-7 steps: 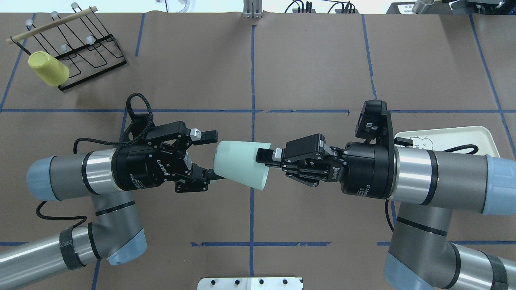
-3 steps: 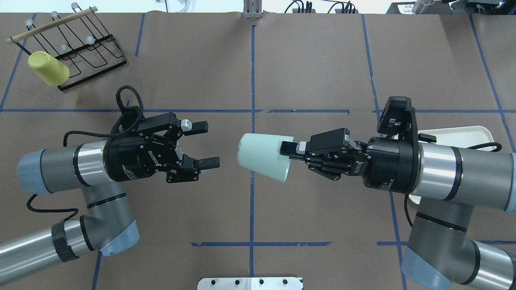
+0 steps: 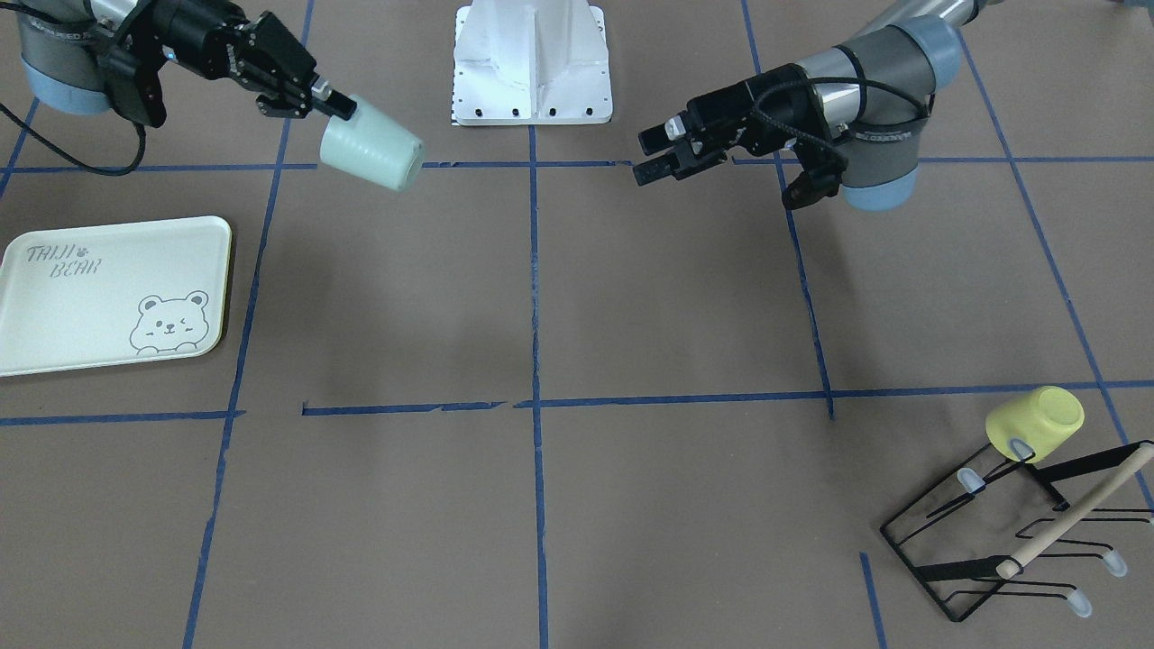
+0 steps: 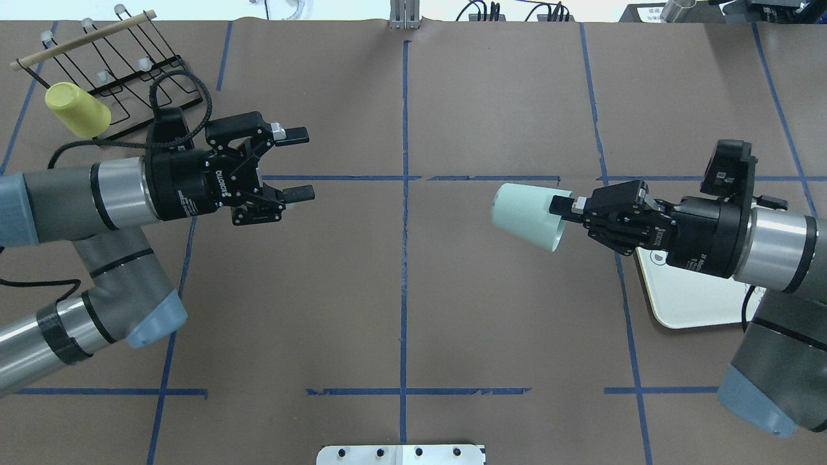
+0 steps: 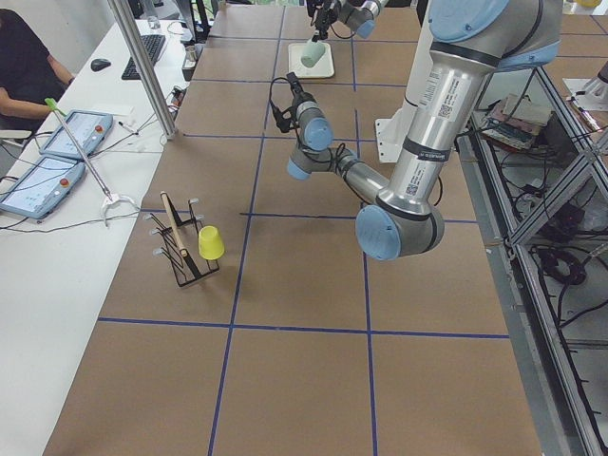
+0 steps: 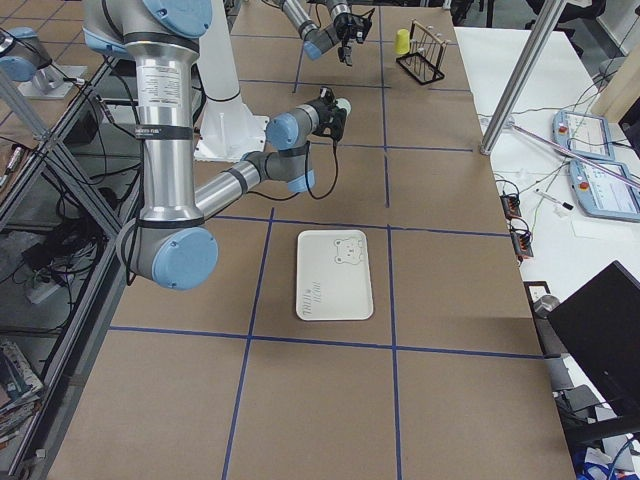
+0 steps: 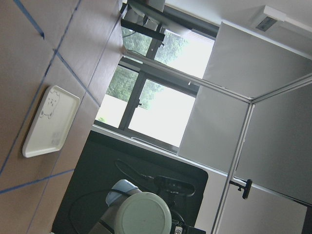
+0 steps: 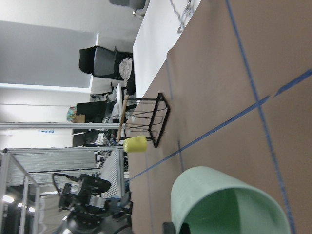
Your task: Left arm grabs green cup and hands to right arm on tray
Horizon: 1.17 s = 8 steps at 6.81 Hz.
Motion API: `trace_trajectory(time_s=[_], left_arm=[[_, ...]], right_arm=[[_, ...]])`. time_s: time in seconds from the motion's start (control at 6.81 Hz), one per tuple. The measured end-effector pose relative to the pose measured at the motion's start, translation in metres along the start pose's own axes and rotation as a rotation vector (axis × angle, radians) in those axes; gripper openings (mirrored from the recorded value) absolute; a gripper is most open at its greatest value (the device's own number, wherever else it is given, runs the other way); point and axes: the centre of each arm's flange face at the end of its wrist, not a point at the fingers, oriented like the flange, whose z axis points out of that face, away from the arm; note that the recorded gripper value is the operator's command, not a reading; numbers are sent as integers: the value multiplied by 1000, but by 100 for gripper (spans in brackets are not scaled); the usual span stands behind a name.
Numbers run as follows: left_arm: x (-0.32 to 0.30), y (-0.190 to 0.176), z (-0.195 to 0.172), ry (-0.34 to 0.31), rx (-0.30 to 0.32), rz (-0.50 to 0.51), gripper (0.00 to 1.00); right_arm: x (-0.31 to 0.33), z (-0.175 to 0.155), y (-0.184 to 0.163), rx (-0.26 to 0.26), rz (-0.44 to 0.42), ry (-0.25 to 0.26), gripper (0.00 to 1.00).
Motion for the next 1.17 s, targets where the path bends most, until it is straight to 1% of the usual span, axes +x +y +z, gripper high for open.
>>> trace_trajectory(time_s=[0.15,0.29,0.44,0.59,0.73,0.88,1.03,1.17], left_arm=[[10,-27,-6,-131,54,77,100],[16,-49,-9,-245,108,152,100],[24,-67,-13,-354,155,212,100],[36,-78,-16,-475,192,262,100],[46,-78,-17,-577,214,298,100],[54,-74,-17,-651,229,310,100],[58,-71,-18,-715,240,314,100],[58,-71,-19,-775,238,343,100]], right_arm=[[26,-15,-19,61,-58,119,0],[51,-29,-36,108,-111,254,0],[67,-46,-56,132,-150,389,0],[73,-67,-86,123,-195,538,0],[77,-89,-114,83,-236,673,0],[86,-103,-130,20,-271,793,0],[98,-105,-133,-64,-293,920,0],[110,-105,-132,-166,-334,1038,0]])
